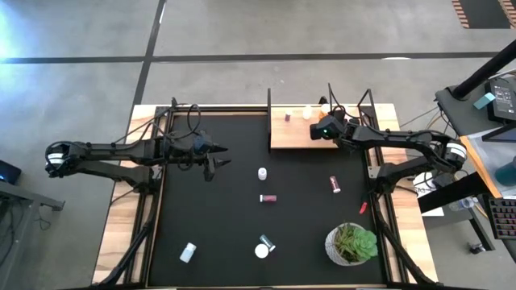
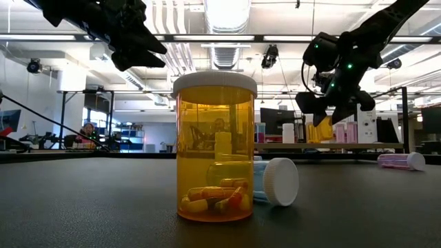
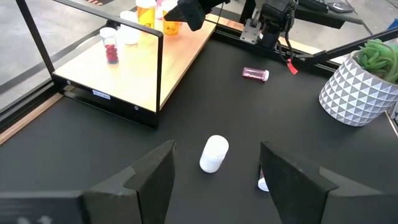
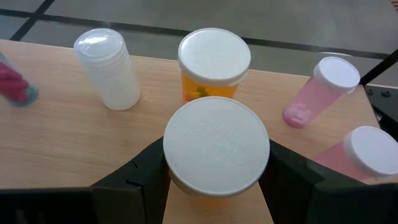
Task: Pick and place medicine bottles onto shelf by color
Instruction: Put the top orange pill bottle on the shelf aligned with the other orange pill bottle
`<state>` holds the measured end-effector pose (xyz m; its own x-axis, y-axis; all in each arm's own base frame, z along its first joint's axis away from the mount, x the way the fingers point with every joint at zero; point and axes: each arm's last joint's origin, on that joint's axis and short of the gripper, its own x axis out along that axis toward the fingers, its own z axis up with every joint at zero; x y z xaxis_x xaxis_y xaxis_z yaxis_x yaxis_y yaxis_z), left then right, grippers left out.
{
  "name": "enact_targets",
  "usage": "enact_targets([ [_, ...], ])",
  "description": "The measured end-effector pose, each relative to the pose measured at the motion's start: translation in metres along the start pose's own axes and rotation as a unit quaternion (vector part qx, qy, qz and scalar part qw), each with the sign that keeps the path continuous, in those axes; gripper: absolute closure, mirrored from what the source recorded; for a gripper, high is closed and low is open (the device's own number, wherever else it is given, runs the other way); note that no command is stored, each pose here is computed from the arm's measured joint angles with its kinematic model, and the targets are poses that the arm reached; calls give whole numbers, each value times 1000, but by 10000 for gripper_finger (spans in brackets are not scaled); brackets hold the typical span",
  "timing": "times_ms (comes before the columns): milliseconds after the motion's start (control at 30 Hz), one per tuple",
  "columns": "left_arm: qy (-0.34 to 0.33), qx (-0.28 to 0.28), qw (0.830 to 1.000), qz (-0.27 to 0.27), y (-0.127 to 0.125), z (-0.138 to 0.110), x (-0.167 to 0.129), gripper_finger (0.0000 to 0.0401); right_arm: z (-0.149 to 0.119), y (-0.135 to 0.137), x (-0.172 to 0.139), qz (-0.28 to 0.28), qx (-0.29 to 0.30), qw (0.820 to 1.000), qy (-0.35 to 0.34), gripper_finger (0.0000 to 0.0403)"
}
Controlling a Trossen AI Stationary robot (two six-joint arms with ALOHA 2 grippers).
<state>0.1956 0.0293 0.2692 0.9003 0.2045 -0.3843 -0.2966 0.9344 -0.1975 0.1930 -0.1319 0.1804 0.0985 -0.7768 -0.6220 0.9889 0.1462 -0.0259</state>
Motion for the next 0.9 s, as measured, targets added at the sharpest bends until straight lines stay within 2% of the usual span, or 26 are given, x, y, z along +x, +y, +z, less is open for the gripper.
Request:
enact_targets([
  [900,-1,0,1000,2,0,0,0,186,0,0,0,8,-12,1000,6,206],
])
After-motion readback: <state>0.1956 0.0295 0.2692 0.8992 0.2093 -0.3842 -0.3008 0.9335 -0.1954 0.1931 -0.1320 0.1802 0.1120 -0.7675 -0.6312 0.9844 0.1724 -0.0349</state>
